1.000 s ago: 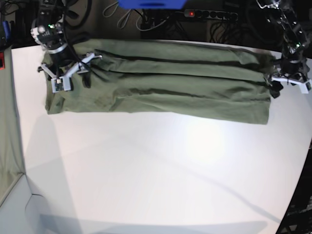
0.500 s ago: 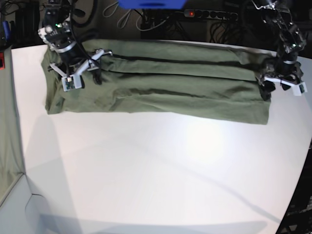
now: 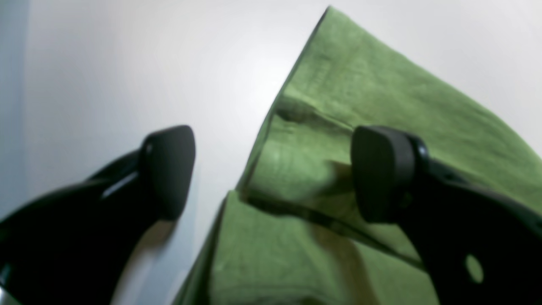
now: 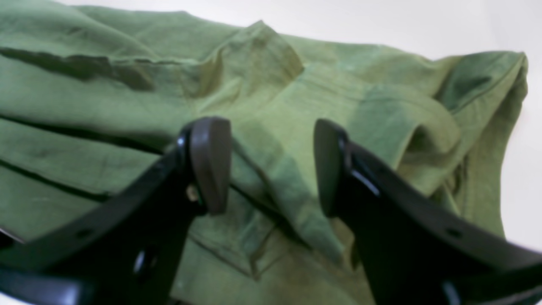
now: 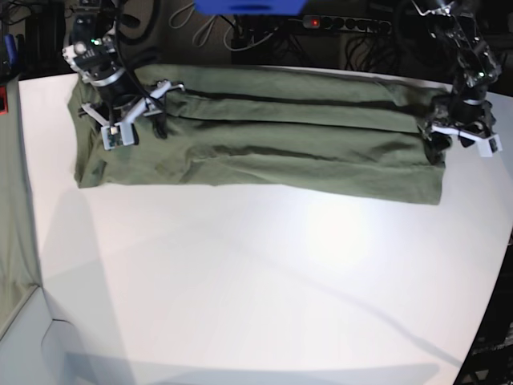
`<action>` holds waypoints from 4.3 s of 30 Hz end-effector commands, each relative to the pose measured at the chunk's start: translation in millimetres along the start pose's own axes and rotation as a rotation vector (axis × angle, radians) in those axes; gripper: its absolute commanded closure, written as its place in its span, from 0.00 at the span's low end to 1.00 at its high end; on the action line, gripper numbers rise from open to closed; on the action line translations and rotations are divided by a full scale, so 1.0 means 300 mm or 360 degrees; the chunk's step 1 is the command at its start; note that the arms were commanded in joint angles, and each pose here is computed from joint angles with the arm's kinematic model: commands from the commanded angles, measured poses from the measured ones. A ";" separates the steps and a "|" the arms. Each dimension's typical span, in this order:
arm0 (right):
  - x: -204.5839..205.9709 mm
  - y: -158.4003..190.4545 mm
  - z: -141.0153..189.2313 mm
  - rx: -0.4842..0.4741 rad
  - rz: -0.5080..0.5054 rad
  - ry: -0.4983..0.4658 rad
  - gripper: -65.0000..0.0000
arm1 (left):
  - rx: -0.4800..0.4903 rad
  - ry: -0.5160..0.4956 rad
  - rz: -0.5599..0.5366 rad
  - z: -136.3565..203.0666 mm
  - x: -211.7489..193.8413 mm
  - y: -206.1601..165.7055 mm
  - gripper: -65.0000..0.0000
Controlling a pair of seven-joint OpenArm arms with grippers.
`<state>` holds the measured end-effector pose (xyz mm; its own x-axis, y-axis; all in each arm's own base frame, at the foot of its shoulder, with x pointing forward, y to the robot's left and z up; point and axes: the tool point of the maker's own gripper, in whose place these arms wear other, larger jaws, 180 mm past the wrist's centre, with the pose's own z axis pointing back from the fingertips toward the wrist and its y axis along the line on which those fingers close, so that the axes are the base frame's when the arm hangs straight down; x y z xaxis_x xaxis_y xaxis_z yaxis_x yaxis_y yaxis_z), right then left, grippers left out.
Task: Layout the t-shirt on the table in an organized manner, then fold the t-shirt properly
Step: 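Grasp the strip ends with both grippers, then lift the strip end with the left gripper and fold it toward the right gripper, then release the folded half and raise the left gripper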
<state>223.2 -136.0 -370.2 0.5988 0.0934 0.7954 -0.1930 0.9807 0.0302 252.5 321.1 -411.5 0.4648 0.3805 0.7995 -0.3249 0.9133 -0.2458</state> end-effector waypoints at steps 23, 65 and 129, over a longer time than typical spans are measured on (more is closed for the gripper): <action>0.035 0.002 0.007 0.0009 0.0008 -0.0065 0.50 | -0.0100 0.0123 -0.0005 -0.046 -0.098 -0.056 0.82; -0.091 0.040 -0.118 0.0114 -0.0057 0.0106 0.51 | -0.0476 -0.0136 -0.0753 0.160 -0.012 -0.718 1.00; -0.082 0.037 -0.115 0.0111 -0.0048 0.0095 0.51 | -0.0604 -0.0226 -0.1054 0.299 -0.112 -0.975 0.73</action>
<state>227.6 -121.9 -419.3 0.6749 0.0811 0.7335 -0.2228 0.9699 0.0978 258.9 32.7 -324.5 0.3689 -0.2781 0.8869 0.2985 0.9391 0.1703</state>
